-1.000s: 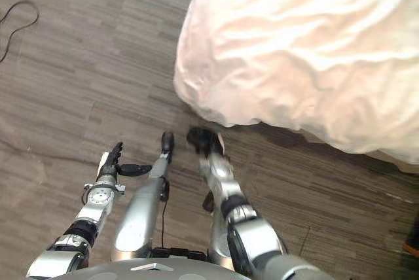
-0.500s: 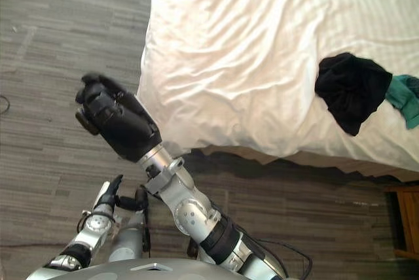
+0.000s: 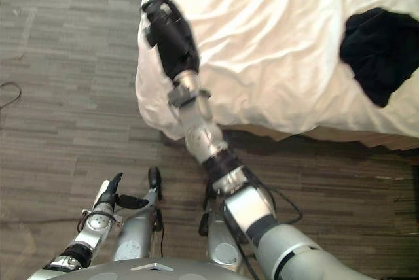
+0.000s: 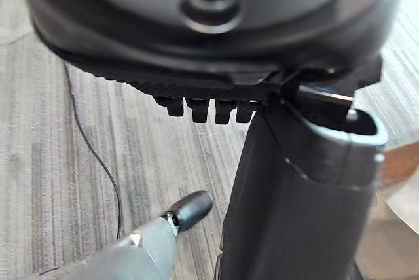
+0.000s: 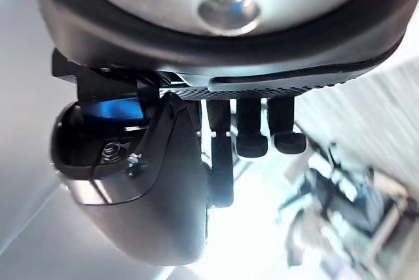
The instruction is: Tidy up the quilt and then pick up the clothes from the bed and put them into the laundry hamper
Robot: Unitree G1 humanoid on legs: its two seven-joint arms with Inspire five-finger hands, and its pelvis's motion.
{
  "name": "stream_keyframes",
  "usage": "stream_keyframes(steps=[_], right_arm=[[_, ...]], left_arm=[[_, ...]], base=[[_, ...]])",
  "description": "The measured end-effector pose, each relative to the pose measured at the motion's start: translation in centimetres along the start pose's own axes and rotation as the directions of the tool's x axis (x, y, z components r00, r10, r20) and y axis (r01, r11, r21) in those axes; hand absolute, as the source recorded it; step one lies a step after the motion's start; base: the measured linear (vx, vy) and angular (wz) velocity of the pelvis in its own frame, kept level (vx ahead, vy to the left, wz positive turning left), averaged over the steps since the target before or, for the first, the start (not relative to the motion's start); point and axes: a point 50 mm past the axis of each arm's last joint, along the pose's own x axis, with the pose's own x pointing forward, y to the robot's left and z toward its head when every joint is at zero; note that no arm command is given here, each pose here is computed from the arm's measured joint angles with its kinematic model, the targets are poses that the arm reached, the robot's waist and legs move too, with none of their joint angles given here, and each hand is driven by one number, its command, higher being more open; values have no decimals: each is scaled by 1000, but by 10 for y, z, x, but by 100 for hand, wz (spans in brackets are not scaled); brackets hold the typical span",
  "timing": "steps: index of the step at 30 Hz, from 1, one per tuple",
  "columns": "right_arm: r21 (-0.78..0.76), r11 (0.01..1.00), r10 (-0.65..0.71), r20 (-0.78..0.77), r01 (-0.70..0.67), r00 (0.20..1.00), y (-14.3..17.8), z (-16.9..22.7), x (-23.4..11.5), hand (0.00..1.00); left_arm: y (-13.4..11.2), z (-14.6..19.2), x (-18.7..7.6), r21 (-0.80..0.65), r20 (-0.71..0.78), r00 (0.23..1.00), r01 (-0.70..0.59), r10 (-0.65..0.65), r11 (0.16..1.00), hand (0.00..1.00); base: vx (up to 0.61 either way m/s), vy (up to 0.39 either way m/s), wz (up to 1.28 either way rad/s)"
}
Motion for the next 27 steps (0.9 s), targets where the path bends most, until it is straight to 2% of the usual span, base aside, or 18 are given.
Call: stream_keyframes(steps=[2, 4, 6, 9, 12, 13, 14, 16, 18, 20, 21, 22, 24, 26, 27], right_arm=[[-123, 969, -204, 106, 216, 973, -41, 41, 19, 0], [-158, 933, -296, 175, 323, 939, -70, 67, 17, 0], [-174, 932, -279, 218, 318, 935, -75, 83, 17, 0], [-80, 926, -331, 301, 369, 894, -95, 97, -7, 0], [55, 883, -452, 365, 465, 814, -132, 94, -60, 0], [123, 833, -543, 372, 540, 753, -154, 89, -92, 0], [150, 802, -588, 365, 578, 722, -164, 86, -106, 0], [212, 679, -726, 336, 702, 600, -195, 80, -154, 0], [255, 464, -867, 326, 848, 376, -228, 82, -231, 0], [228, 351, -908, 322, 908, 270, -238, 85, -275, 0], [205, 266, -928, 319, 942, 193, -242, 87, -307, 100], [182, 184, -941, 318, 966, 120, -242, 89, -338, 100], [153, 103, -951, 306, 983, 52, -240, 87, -367, 100], [-10, -1, -976, 216, 1000, 1, -241, 70, -398, 100], [-51, -11, -983, 186, 999, -1, -241, 64, -401, 100]], left_arm=[[2, 5, 1, -10, 22, 1000, -9, 9, 1000, 100], [3, 3, 0, -20, 16, 1000, -12, 12, 1000, 100], [3, 2, 0, -46, 12, 1000, -9, 10, 999, 100], [4, 13, 3, -55, 55, 998, -2, 5, 999, 100], [9, 16, 6, -116, 39, 999, -31, 36, 993, 100], [11, 12, 6, -148, 10, 999, -47, 49, 988, 100], [12, 11, 6, -161, -1, 999, -53, 54, 985, 100], [12, 7, 5, -205, -34, 997, -71, 65, 976, 100], [8, 5, 4, -240, -49, 997, -65, 54, 969, 100], [5, 4, 3, -257, -56, 997, -58, 45, 965, 100], [4, 4, 3, -260, -58, 998, -51, 38, 964, 100], [3, 3, 3, -262, -61, 998, -42, 27, 964, 100], [3, 5, 4, -265, -58, 998, -38, 23, 963, 100], [3, 7, 4, -270, -58, 998, -37, 22, 962, 100], [1, 4, 3, -269, -70, 997, -31, 12, 963, 100]], base=[[-99, 9, 15], [-55, 23, 8], [7, 5, -2], [26, 4, 1], [60, 11, -20], [84, 16, -55], [79, 3, -72], [80, -15, -65], [148, -40, -76], [160, -38, -68], [164, -58, -78], [165, -66, -79], [168, -81, -68], [140, -84, -80], [79, -58, -61]])
